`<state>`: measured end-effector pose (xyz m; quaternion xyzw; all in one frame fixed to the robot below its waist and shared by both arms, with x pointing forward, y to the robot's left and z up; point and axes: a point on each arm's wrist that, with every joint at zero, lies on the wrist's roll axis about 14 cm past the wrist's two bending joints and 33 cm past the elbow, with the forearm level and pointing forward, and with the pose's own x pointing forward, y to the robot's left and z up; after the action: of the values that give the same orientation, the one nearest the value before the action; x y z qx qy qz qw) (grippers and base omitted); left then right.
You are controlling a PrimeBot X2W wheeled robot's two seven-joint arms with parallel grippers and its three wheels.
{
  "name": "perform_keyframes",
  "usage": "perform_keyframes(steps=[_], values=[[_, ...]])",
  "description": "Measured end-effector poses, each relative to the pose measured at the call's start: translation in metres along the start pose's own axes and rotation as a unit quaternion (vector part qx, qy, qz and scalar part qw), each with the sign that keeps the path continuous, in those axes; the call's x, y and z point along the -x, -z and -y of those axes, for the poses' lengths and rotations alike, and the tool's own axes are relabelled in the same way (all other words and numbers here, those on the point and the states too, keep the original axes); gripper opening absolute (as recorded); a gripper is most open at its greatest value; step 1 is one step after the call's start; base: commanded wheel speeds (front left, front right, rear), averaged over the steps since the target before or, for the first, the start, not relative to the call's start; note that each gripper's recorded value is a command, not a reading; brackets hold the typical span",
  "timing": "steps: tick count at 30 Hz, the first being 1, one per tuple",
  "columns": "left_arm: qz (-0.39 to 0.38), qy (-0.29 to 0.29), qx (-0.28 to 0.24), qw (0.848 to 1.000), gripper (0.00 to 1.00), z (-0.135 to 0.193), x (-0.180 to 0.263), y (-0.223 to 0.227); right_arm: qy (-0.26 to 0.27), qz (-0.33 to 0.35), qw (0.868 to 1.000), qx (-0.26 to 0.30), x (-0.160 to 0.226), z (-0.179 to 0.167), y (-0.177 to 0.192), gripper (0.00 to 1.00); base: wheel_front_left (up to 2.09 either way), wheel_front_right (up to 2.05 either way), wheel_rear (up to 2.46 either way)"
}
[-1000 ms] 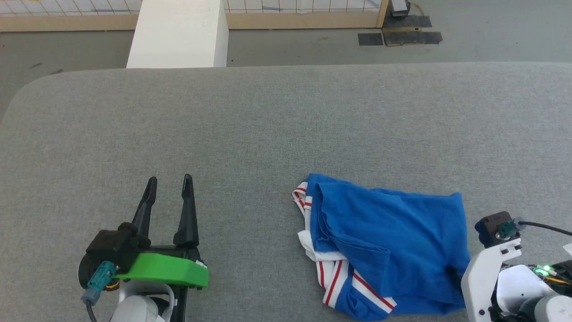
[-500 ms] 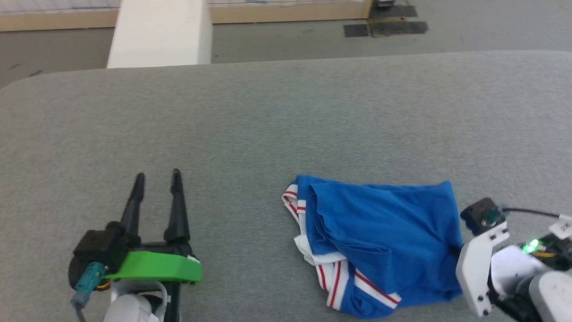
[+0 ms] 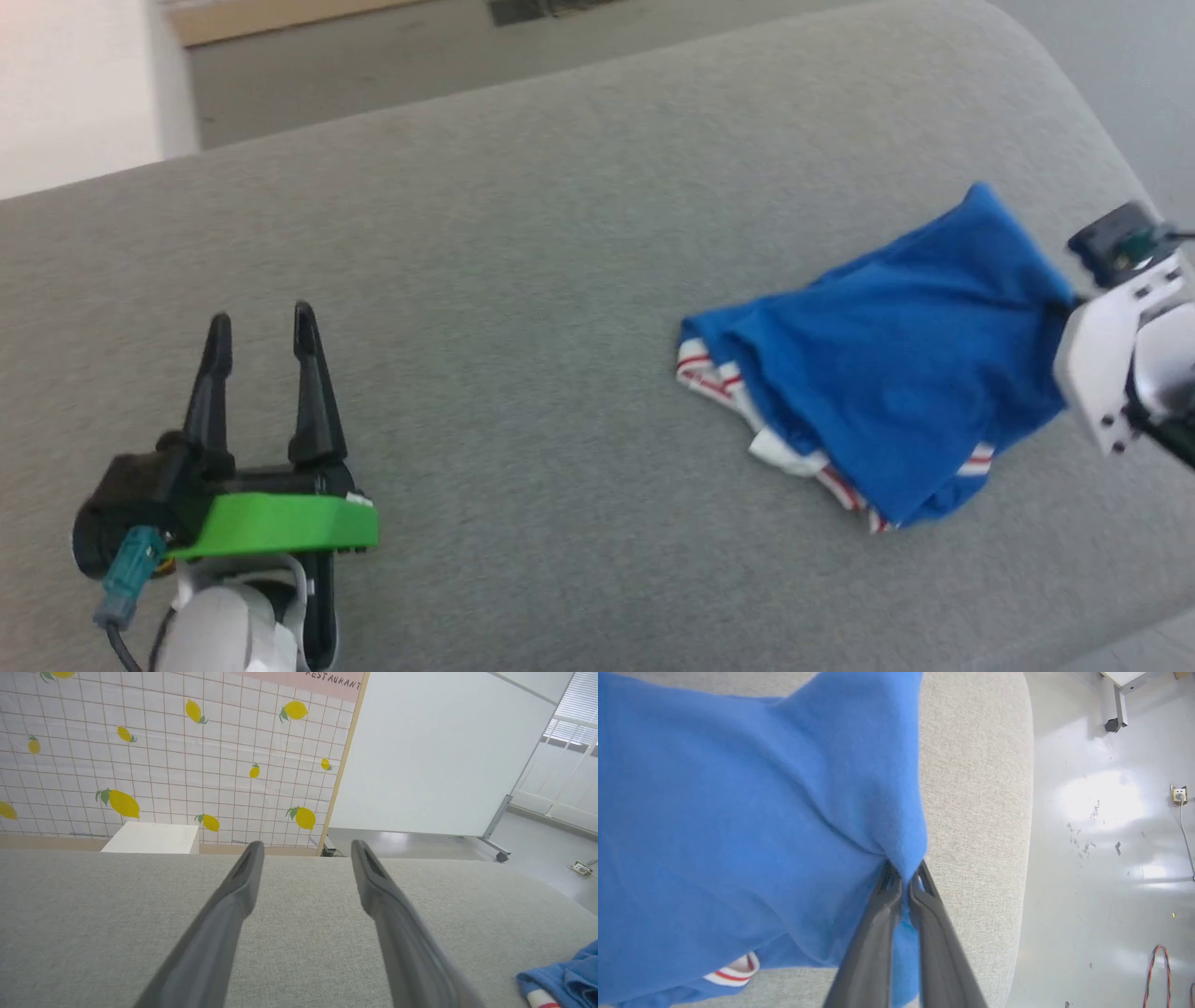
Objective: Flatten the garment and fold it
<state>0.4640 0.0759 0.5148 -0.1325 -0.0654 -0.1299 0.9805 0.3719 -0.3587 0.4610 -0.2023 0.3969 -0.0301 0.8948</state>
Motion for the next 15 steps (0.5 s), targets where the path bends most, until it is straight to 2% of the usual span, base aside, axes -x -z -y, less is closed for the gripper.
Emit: perform_keyframes(steps=[7, 15], values=[[-0.035, 0.035, -0.001, 0.999, 1.00, 0.014, -0.029, 0.034, 0.088, -0.041, 0.995, -0.024, -0.010, 0.068, 0.034, 0.00, 0.00, 0.00, 0.00], [-0.077, 0.030, -0.019, 0.996, 1.00, -0.003, -0.040, 0.073, 0.177, -0.091, 0.979, -0.049, -0.024, 0.132, 0.069, 0.00, 0.00, 0.00, 0.00]])
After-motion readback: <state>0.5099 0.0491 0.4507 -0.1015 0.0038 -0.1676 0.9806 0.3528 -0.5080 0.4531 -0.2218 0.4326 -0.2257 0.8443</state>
